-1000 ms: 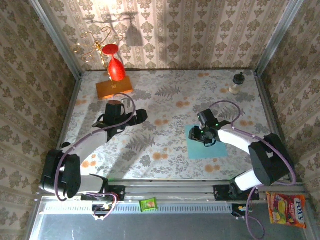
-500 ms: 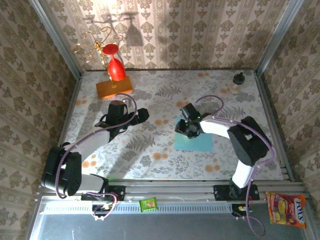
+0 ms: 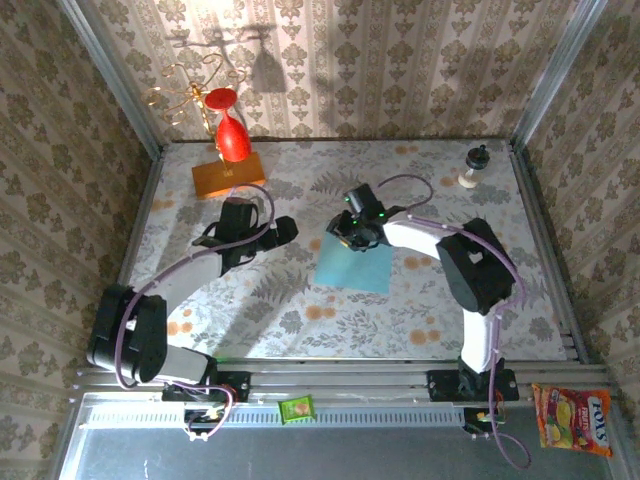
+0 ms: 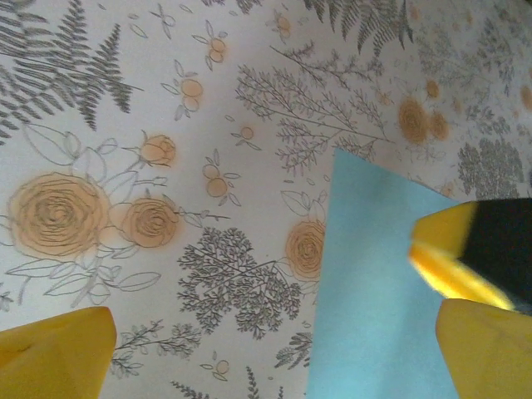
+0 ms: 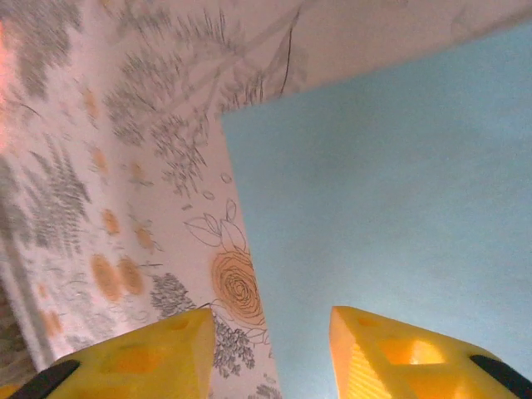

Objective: Fold a paper plane with a square sheet of paper (pick it up from the middle)

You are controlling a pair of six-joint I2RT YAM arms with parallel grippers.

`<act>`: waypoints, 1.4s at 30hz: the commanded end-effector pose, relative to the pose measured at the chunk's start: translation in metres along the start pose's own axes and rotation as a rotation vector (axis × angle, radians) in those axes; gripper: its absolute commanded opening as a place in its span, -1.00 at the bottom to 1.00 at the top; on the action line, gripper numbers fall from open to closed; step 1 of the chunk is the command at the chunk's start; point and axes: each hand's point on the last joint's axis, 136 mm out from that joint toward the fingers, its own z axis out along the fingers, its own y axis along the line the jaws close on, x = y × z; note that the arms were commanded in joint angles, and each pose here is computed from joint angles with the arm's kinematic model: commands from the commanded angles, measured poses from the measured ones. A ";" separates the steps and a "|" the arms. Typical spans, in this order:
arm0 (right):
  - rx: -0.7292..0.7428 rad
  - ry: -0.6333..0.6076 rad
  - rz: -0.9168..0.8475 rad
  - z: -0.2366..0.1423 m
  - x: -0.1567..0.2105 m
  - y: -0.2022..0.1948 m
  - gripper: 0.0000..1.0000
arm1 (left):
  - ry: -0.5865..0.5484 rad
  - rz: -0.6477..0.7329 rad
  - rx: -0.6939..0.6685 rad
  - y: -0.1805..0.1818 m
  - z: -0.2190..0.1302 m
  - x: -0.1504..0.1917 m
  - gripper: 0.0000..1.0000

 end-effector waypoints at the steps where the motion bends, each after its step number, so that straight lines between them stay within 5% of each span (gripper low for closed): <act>1: -0.013 0.000 -0.063 -0.035 -0.018 -0.012 -0.10 | 0.072 0.035 0.019 -0.016 0.008 0.010 1.00; 10: 0.223 0.094 -0.211 -0.045 -0.024 -0.084 0.02 | 0.122 0.024 0.051 -0.032 0.032 0.016 1.00; 25: 0.284 0.133 -0.026 0.002 0.015 -0.101 0.14 | 0.172 0.007 -0.016 -0.021 0.039 0.026 1.00; 32: 0.160 0.169 0.058 0.024 0.053 -0.059 0.13 | 0.198 0.049 -0.102 -0.013 0.034 0.028 1.00; 38: 0.029 0.034 -0.049 -0.024 0.011 -0.023 0.32 | 0.286 0.257 -0.238 -0.005 0.010 0.040 1.00; 42: 0.030 -0.033 -0.108 -0.053 -0.016 -0.042 0.60 | 0.350 0.385 -0.277 -0.015 0.000 0.048 1.00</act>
